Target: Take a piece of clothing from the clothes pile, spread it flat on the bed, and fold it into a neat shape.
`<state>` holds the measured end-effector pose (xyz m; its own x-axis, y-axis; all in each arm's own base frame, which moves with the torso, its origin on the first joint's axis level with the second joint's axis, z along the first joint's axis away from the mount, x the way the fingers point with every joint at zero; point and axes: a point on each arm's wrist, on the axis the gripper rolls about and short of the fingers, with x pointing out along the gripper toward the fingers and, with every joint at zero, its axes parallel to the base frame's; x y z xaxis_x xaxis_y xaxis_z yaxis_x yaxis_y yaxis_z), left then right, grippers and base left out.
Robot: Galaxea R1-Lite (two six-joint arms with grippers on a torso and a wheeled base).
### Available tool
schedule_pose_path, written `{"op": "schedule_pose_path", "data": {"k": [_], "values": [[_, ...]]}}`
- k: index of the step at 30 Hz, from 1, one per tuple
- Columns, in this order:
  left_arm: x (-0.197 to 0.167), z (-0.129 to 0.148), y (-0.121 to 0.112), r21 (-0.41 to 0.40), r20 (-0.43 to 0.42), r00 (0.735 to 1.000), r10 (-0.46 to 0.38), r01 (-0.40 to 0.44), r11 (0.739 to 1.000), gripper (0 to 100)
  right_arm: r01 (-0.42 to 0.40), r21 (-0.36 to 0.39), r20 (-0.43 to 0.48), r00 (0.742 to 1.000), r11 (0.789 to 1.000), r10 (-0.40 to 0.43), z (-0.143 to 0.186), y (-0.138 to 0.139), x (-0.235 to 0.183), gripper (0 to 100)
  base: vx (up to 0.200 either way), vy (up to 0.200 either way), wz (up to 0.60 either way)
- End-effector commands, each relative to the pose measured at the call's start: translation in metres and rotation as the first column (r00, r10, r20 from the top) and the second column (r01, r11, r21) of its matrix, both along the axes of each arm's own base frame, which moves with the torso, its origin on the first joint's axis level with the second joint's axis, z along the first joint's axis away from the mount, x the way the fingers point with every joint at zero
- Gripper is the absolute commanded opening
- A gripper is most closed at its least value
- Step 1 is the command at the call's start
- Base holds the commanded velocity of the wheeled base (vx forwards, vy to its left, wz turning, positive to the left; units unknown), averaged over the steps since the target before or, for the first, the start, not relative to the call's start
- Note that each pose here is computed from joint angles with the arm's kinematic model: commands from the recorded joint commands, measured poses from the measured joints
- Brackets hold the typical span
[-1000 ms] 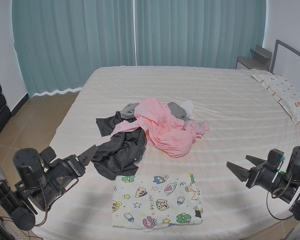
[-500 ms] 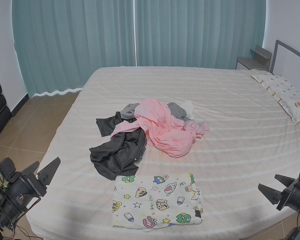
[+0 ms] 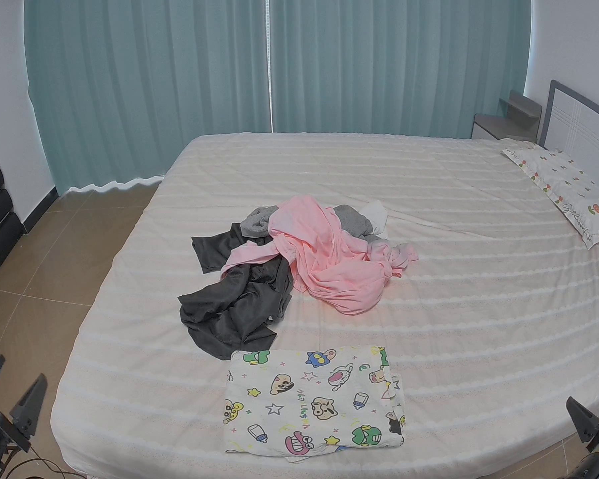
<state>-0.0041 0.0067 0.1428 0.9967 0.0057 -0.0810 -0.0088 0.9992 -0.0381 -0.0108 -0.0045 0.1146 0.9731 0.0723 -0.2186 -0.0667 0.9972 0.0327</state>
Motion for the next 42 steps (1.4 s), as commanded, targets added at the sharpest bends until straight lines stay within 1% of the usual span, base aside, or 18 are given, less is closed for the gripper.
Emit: {"op": "schedule_pose_path", "data": {"k": [1,5,9,12,14,15,16,17,18,23,25,26,29,30,32,35,38,42], "values": [[-0.032,0.000,0.004,0.027,0.171,0.981,0.096,-0.102,0.994,100,0.093,-0.036,0.123,0.989,0.995,-0.087,-0.001,-0.002,-0.020,100,0.000,0.000,0.00],[-0.031,-0.003,0.004,0.021,0.162,0.981,0.105,-0.110,0.994,100,0.107,-0.052,0.091,0.991,0.993,-0.102,-0.010,-0.002,-0.017,100,0.000,0.000,0.00],[-0.027,-0.013,0.004,0.035,0.125,0.984,0.128,-0.134,0.990,100,0.160,-0.073,0.063,0.986,0.984,-0.155,-0.023,-0.003,-0.013,100,0.000,0.000,0.00],[-0.026,-0.018,0.004,0.041,0.108,0.983,0.148,-0.153,0.987,100,0.216,-0.112,0.075,0.975,0.970,-0.208,-0.034,-0.004,-0.008,100,0.000,0.000,0.00],[-0.026,-0.019,0.003,0.041,0.098,0.977,0.188,-0.193,0.980,100,0.247,-0.143,0.125,0.965,0.958,-0.230,-0.035,-0.004,-0.006,100,0.000,0.000,0.00],[-0.027,-0.021,0.002,0.047,0.079,0.971,0.227,-0.231,0.972,100,0.250,-0.155,0.132,0.964,0.956,-0.231,-0.035,-0.004,-0.005,100,0.000,0.000,0.00],[-0.027,-0.021,0.002,0.047,0.079,0.971,0.227,-0.231,0.972,100,0.250,-0.155,0.132,0.964,0.956,-0.231,-0.035,-0.004,-0.005,100,0.000,0.000,0.00],[-0.028,-0.025,0.000,0.058,0.051,0.958,0.282,-0.284,0.957,100,0.255,-0.164,0.133,0.963,0.953,-0.235,-0.035,-0.004,-0.005,100,0.000,0.000,0.00],[-0.030,-0.027,-0.001,0.063,0.045,0.954,0.296,-0.298,0.952,100,0.255,-0.167,0.133,0.963,0.952,-0.234,-0.035,-0.004,-0.005,100,0.000,0.000,0.00],[-0.028,-0.054,-0.003,0.078,0.033,0.989,0.144,-0.146,0.986,100,0.260,-0.159,0.131,0.962,0.952,-0.241,-0.035,-0.004,-0.005,100,0.000,0.000,0.00],[-0.025,-0.061,-0.003,0.090,0.014,0.990,0.143,-0.144,0.985,100,0.261,-0.159,0.131,0.961,0.952,-0.242,-0.035,-0.004,-0.005,100,0.000,0.000,0.00],[-0.022,-0.061,-0.003,0.071,0.079,0.989,0.127,-0.133,0.989,100,0.269,-0.159,0.132,0.959,0.950,-0.249,-0.035,-0.004,-0.005,100,0.000,0.000,0.00],[-0.019,-0.062,-0.004,0.057,0.128,0.988,0.084,-0.092,0.994,100,0.272,-0.160,0.132,0.959,0.949,-0.252,-0.035,-0.004,-0.005,100,0.000,0.000,0.00],[-0.019,-0.062,-0.005,0.065,0.131,0.991,0.038,-0.047,0.997,100,0.260,-0.157,0.134,0.961,0.953,-0.241,-0.035,-0.004,-0.005,100,0.000,0.000,0.00],[-0.019,-0.062,-0.006,0.066,0.129,0.991,0.022,-0.031,0.997,100,0.254,-0.160,0.134,0.963,0.954,-0.234,-0.035,-0.004,-0.005,100,0.000,0.000,0.00],[-0.019,-0.066,-0.007,0.070,0.096,0.995,-0.040,0.034,0.997,100,0.173,-0.158,0.147,0.978,0.972,-0.150,-0.036,-0.002,-0.004,100,0.000,0.000,0.00],[-0.019,-0.069,-0.008,0.061,0.068,0.996,-0.052,0.048,0.997,100,0.122,-0.145,0.171,0.981,0.982,-0.096,-0.033,-0.001,-0.004,100,0.000,0.000,0.00],[-0.019,-0.068,-0.008,0.058,0.073,0.996,-0.052,0.047,0.997,100,0.116,-0.137,0.143,0.985,0.984,-0.096,-0.036,-0.001,-0.004,100,0.000,0.000,0.00]]}}
